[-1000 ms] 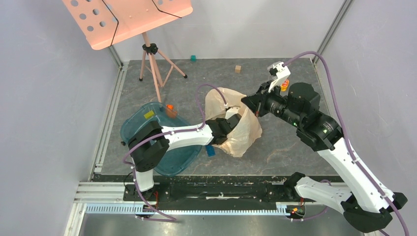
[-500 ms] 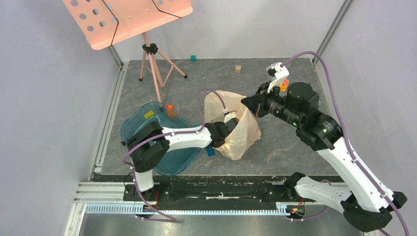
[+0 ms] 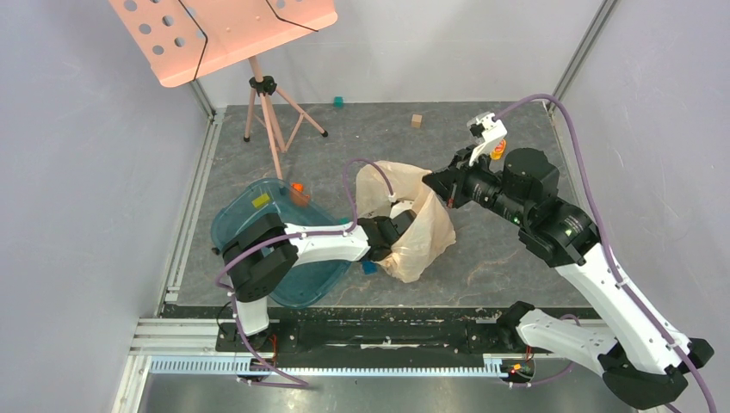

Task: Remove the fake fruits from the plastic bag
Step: Take out the fake fruit from the plastic bag.

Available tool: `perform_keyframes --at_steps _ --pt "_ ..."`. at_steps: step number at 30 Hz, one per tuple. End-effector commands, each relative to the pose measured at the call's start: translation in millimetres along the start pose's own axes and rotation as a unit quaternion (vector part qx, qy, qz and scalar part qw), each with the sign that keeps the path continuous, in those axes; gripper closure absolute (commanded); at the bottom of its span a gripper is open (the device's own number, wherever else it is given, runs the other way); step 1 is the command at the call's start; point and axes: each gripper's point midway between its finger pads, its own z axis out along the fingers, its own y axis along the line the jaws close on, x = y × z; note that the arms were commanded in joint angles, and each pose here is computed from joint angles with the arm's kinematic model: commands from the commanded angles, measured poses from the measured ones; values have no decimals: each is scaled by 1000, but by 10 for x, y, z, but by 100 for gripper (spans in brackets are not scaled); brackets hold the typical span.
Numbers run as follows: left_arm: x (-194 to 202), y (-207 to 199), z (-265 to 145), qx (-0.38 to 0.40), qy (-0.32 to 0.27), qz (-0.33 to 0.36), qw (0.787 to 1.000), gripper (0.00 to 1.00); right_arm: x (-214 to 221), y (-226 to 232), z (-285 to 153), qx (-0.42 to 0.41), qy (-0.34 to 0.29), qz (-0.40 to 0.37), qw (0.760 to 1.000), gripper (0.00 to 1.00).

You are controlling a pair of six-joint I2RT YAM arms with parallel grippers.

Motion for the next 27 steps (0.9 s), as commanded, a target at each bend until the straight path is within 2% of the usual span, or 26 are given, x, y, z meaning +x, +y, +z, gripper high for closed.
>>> perform_keyframes --at_steps 1,4,12,17,22,27 --pt "32 23 12 -4 3 12 1000 38 -278 76 -97 -10 -57 -6 998 100" --pt "-167 -85 -138 15 -24 13 1000 43 -271 62 -107 -7 -58 -7 998 100" --pt "-737 -408 -724 79 -98 27 992 43 -140 -102 -84 28 -52 -8 998 100" --pt "-994 -478 -1118 111 -145 29 983 43 -55 -272 -64 68 -47 -11 996 100" --pt "-1077 -371 -1431 115 -162 37 979 43 -27 -429 -80 109 -47 -13 993 100" --pt "-985 -203 -1718 124 -163 49 978 43 -21 -602 -106 157 -49 -15 986 100"
